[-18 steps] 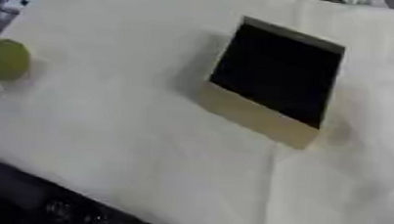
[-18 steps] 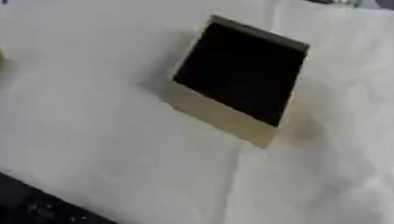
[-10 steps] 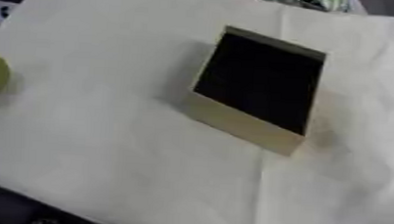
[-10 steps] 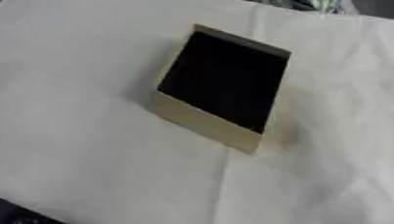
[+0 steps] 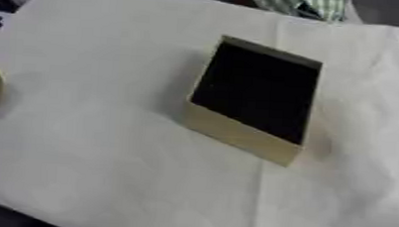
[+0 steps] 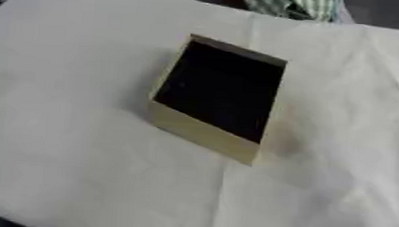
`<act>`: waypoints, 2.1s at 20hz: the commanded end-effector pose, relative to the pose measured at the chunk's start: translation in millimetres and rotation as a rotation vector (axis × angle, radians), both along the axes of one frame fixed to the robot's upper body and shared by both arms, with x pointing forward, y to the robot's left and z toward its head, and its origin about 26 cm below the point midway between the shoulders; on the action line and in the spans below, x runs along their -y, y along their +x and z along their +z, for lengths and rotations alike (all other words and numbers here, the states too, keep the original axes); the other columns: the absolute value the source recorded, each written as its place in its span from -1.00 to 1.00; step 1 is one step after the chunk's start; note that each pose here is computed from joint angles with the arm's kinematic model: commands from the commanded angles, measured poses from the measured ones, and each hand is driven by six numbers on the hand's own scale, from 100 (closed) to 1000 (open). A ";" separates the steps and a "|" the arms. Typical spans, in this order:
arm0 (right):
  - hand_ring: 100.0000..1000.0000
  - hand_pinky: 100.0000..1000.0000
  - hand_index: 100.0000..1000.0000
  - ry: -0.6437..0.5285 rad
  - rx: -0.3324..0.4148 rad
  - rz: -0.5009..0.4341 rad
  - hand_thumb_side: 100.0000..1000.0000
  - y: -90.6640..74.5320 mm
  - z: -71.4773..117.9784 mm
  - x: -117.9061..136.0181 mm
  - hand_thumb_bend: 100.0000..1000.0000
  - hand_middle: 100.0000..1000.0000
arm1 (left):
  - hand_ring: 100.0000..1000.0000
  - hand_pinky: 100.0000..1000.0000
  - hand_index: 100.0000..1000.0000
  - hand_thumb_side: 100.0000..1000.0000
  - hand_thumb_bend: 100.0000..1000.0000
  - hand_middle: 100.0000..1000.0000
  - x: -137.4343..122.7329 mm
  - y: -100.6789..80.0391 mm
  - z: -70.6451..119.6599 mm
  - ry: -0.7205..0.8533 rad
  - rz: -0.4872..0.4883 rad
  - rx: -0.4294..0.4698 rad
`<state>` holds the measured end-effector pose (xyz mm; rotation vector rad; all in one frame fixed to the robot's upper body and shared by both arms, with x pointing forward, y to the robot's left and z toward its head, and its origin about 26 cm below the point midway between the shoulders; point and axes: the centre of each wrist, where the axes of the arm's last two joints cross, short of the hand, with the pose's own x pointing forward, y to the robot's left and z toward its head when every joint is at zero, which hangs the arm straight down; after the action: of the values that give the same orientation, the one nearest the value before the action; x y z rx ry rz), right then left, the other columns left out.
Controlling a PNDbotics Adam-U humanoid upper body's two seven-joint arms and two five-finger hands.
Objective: Pick up objects on the table and place them in the box.
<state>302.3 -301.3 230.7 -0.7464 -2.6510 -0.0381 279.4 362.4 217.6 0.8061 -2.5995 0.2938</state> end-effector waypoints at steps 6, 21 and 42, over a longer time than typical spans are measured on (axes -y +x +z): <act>0.55 0.64 0.55 -0.029 0.035 -0.001 0.19 -4.0 10.6 2.1 -1.00 0.44 | 0.37 0.44 0.52 -0.01 0.14 0.29 -13.2 -11.1 10.7 0.152 0.079 -0.019; 0.56 0.64 0.55 -0.031 0.034 0.005 0.20 -3.9 11.1 1.7 -1.00 0.45 | 0.38 0.44 0.52 -0.01 0.13 0.29 -20.5 -13.8 9.7 0.229 0.124 -0.053; 0.56 0.65 0.56 -0.050 0.027 -0.003 0.20 -4.9 10.9 4.6 -1.00 0.45 | 0.57 0.65 0.74 -0.01 0.29 0.51 -133.4 -7.2 27.8 0.622 0.577 -0.592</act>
<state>301.7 -303.7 232.3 -0.7542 -2.6559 -0.0089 274.0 485.4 230.5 1.5150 -1.9040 -0.5016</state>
